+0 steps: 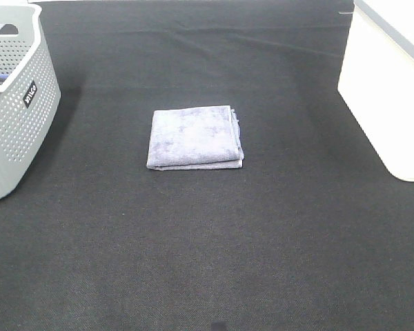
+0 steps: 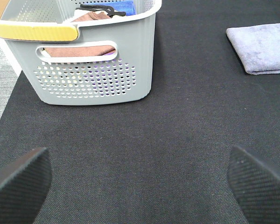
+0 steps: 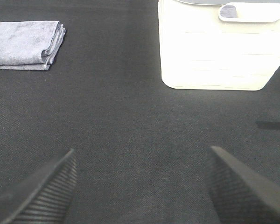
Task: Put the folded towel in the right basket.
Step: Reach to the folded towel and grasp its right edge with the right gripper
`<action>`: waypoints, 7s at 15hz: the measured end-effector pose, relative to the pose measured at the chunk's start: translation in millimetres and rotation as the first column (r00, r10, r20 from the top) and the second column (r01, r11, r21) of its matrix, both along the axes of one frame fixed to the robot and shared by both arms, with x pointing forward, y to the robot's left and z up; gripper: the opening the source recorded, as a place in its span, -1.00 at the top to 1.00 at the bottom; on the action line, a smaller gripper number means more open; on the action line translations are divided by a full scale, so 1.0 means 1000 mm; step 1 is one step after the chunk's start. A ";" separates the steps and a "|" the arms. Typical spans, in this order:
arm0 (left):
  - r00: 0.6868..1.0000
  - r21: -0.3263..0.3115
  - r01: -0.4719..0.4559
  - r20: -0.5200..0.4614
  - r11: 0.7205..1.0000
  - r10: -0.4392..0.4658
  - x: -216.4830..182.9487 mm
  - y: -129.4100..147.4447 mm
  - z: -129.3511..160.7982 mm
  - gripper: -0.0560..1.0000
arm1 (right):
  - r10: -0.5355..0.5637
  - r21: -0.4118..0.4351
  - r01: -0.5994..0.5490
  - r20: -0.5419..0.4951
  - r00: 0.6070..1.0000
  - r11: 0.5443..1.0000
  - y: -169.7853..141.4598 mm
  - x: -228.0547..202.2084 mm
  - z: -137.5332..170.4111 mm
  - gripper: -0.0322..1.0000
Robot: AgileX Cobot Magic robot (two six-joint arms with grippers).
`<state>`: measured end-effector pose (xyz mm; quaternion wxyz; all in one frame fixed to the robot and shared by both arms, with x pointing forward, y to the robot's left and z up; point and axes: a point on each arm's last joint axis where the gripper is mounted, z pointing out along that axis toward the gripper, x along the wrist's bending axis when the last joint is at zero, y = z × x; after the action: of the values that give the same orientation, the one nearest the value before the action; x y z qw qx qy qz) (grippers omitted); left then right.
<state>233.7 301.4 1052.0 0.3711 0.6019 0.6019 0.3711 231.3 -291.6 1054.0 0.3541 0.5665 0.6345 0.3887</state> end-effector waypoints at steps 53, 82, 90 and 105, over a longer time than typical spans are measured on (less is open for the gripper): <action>1.000 0.000 0.000 0.000 1.000 0.000 0.000 0.000 0.000 -0.95 | 0.000 0.000 0.000 0.000 1.000 1.000 0.000 0.000 0.000 -0.47; 1.000 0.000 0.000 0.000 1.000 0.000 0.000 0.000 0.000 -0.95 | 0.294 0.170 -0.242 -0.644 0.706 0.955 0.107 0.464 0.007 -0.47; 1.000 0.000 0.000 0.000 1.000 0.000 0.000 0.000 0.000 -0.95 | 0.504 0.453 -0.232 -0.696 0.511 0.861 0.153 0.501 -0.123 -0.58; 1.000 0.000 0.000 0.000 1.000 0.000 0.000 0.000 0.000 -0.95 | 0.626 0.596 -0.231 -0.630 0.460 0.769 0.176 0.511 -0.187 -0.57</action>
<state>233.7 301.4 1052.0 0.3711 0.6019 0.6019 0.3711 742.7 -115.5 867.3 -0.2185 0.5560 0.7450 0.2969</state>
